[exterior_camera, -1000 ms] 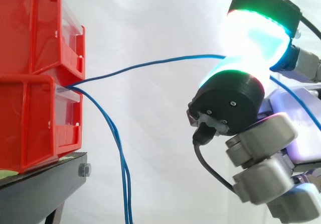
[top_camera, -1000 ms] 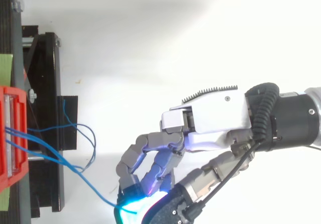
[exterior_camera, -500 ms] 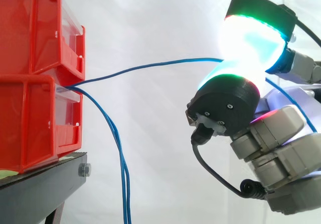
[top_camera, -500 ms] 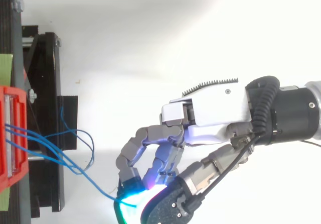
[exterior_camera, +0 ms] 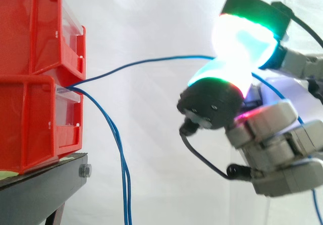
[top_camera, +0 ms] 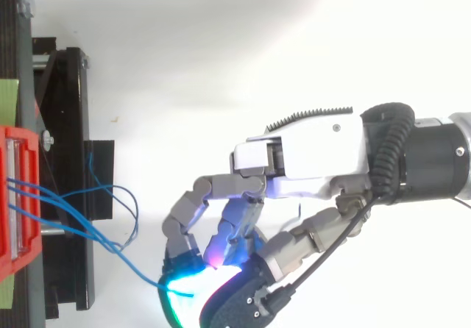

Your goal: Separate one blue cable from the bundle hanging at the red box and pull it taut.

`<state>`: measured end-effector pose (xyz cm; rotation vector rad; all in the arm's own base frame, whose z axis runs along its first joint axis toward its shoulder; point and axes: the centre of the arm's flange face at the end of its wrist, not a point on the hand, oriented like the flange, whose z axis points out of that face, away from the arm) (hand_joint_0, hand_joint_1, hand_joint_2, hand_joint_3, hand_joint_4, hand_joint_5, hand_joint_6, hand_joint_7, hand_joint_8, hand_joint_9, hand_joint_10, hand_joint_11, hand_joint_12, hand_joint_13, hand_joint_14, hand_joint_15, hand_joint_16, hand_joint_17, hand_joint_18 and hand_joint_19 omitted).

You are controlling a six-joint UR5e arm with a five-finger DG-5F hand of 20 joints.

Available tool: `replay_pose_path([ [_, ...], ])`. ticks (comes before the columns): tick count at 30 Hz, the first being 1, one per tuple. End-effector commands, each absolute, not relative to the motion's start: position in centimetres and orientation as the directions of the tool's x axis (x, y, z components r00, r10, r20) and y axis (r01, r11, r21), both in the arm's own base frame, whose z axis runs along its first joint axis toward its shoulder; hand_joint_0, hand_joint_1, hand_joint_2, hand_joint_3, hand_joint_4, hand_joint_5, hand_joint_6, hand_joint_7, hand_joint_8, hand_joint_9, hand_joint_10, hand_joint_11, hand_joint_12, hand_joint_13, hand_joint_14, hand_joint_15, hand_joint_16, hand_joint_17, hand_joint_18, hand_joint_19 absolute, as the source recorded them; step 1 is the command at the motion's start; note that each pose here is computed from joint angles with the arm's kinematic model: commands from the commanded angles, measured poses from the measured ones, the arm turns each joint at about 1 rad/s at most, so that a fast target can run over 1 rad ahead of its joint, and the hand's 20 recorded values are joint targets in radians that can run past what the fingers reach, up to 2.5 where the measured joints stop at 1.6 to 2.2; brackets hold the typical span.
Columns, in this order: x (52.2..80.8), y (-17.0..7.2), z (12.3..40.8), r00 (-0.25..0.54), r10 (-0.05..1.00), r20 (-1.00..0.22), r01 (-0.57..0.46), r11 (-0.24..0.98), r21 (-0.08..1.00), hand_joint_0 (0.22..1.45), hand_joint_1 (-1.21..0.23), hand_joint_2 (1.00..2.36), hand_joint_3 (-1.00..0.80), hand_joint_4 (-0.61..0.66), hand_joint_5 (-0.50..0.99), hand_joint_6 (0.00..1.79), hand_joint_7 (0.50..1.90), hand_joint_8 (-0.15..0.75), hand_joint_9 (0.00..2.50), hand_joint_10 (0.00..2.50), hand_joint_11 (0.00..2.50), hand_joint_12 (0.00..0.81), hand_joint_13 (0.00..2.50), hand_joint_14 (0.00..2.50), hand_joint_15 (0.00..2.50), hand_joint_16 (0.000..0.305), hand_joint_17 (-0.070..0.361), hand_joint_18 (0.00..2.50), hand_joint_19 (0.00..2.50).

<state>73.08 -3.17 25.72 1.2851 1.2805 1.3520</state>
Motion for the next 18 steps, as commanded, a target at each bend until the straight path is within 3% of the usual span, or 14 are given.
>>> replay_pose_path([
  [1,73.44,-3.97,26.74,-0.092,0.994,0.067,0.051,-0.063,0.997,0.73,-0.72,1.01,-0.39,0.04,-0.21,0.89,1.01,0.343,0.94,0.38,1.61,0.412,0.99,0.66,1.49,0.048,0.108,1.17,1.22],
  [15,73.12,-3.48,26.15,-0.107,0.99,-0.087,0.064,0.094,0.993,0.73,-0.73,1.01,-0.4,0.04,-0.21,0.89,1.02,0.339,0.93,0.49,1.61,0.413,0.98,0.65,1.5,0.048,0.109,1.18,1.2],
  [18,73.14,-3.47,26.16,-0.108,0.989,-0.102,0.061,0.109,0.992,0.73,-0.73,1.01,-0.4,0.03,-0.21,0.89,1.02,0.34,0.92,0.62,1.57,0.414,0.98,0.65,1.48,0.048,0.109,1.18,1.21],
])
